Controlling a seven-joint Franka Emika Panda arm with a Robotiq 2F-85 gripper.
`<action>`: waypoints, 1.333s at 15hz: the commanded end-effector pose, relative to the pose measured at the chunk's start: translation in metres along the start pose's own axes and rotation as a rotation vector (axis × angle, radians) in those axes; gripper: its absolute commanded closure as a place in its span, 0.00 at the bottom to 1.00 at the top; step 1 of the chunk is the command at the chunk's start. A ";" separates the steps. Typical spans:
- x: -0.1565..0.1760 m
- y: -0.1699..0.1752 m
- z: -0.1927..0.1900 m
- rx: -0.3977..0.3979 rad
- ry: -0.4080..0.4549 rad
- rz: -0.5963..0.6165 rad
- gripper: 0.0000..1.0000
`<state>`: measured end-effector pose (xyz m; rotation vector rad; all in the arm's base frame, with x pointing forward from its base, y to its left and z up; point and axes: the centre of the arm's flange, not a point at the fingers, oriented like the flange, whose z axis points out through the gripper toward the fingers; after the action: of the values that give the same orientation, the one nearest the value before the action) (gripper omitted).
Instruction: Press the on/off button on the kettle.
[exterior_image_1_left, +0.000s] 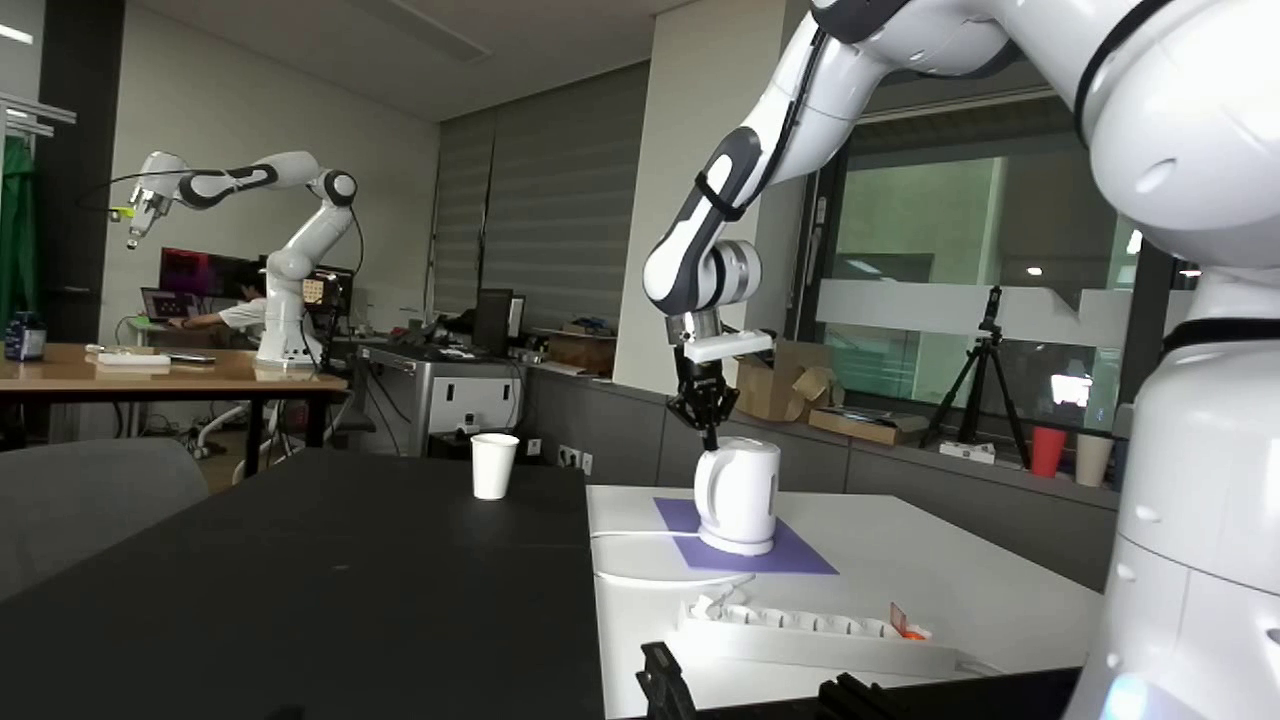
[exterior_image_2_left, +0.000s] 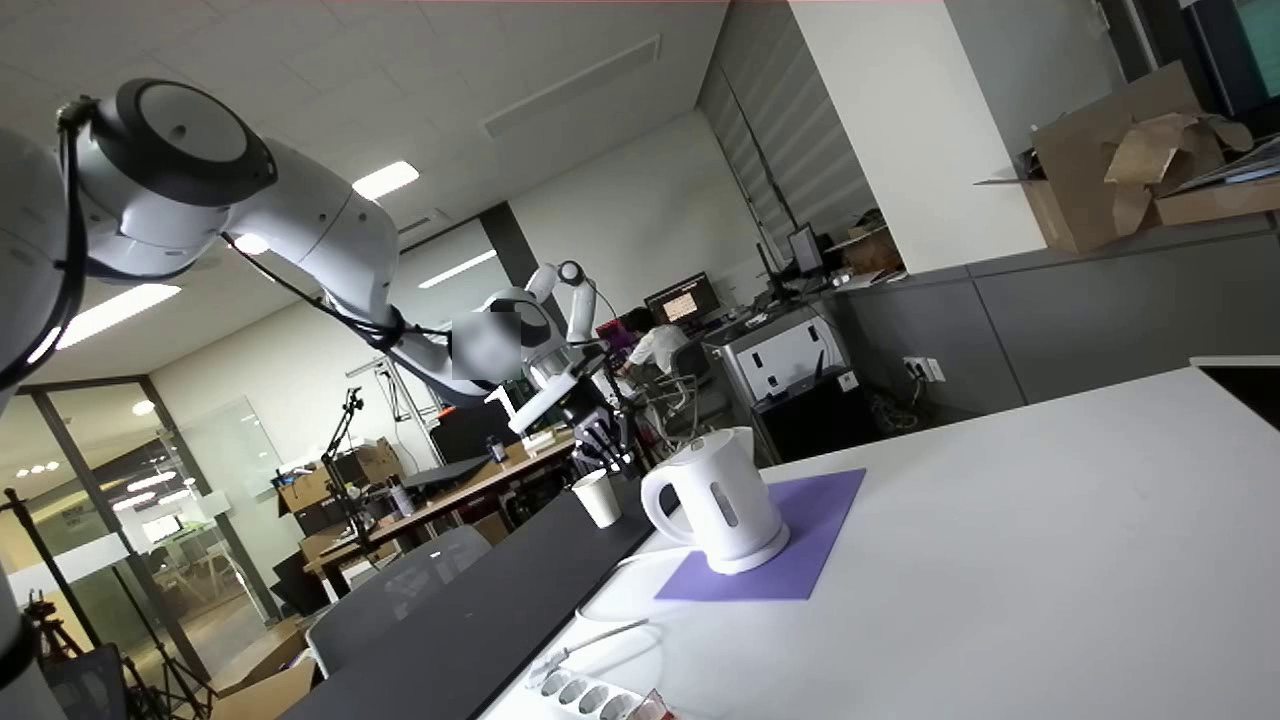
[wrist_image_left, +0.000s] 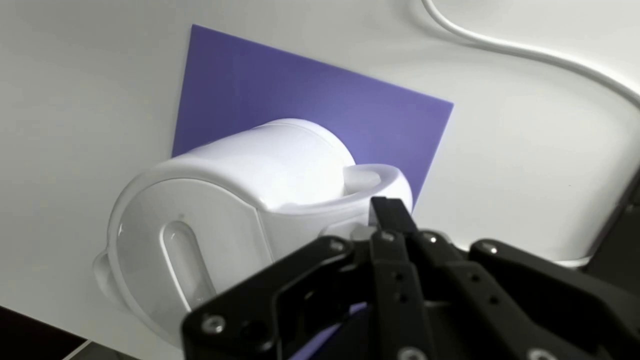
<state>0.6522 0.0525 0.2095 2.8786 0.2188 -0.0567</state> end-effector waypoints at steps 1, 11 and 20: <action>0.007 0.002 -0.003 -0.020 -0.013 0.013 1.00; 0.008 0.004 0.021 -0.018 -0.037 0.018 1.00; 0.009 0.001 0.003 -0.038 -0.026 0.009 1.00</action>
<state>0.6513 0.0485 0.1976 2.8671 0.2129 -0.0997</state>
